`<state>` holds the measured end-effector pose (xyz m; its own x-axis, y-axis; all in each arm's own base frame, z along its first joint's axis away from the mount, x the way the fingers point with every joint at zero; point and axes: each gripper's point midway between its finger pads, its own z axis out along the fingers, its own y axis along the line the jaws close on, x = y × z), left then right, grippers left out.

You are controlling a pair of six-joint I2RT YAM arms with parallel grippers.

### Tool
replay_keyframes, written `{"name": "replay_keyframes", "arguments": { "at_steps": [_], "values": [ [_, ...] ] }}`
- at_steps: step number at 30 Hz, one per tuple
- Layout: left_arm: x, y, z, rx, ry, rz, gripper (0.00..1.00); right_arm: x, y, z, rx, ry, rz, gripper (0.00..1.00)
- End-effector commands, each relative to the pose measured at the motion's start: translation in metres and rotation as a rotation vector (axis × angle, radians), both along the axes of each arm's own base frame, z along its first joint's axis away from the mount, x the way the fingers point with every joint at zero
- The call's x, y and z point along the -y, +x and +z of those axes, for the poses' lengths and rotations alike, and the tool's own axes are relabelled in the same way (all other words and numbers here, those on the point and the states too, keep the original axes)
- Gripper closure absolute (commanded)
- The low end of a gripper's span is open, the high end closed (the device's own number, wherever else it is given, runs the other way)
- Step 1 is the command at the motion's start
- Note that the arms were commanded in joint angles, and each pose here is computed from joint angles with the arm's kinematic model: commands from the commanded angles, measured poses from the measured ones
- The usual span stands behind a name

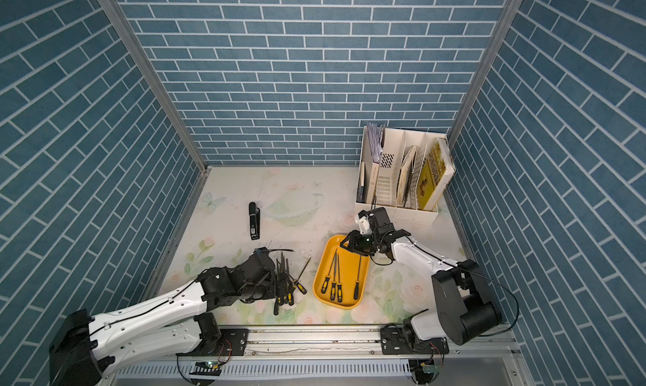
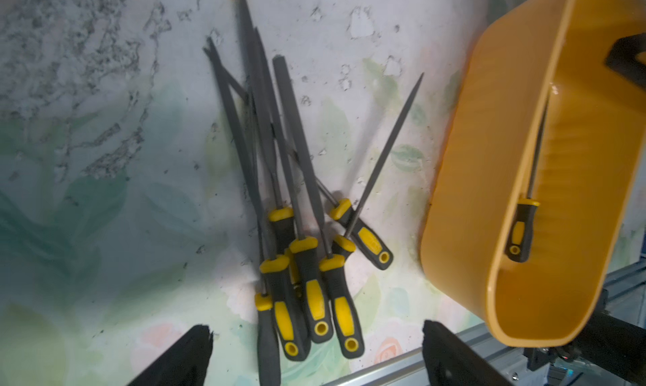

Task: Put the file tool into the storage box
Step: Pick up the file tool from the center of the board.

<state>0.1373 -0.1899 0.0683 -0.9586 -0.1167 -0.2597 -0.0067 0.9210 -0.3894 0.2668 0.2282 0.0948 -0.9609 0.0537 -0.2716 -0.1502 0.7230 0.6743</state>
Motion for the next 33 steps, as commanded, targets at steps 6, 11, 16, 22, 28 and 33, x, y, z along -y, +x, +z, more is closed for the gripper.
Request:
{"name": "replay_keyframes", "arguments": {
  "at_steps": [6,11,16,22,28,33],
  "values": [
    [-0.005,-0.007,-0.027,-0.061,0.104,0.019,0.17,0.002,0.003,0.006,0.043,-0.03,0.025,0.61],
    [0.003,0.001,-0.027,-0.052,0.119,0.018,0.27,0.004,0.002,0.005,0.046,-0.037,0.027,0.62],
    [0.002,0.003,-0.027,-0.051,0.145,0.024,0.37,0.005,-0.001,0.001,0.044,-0.04,0.029,0.63],
    [-0.006,0.0,-0.013,-0.036,0.111,0.061,0.34,0.006,-0.003,-0.001,0.043,-0.042,0.032,0.63],
    [-0.018,-0.017,-0.015,-0.062,0.103,0.067,0.38,0.005,-0.003,-0.001,0.043,-0.038,0.032,0.63],
    [-0.019,-0.032,-0.022,-0.096,0.108,0.026,0.48,0.005,-0.004,-0.002,0.041,-0.036,0.032,0.63]
  ]
}}
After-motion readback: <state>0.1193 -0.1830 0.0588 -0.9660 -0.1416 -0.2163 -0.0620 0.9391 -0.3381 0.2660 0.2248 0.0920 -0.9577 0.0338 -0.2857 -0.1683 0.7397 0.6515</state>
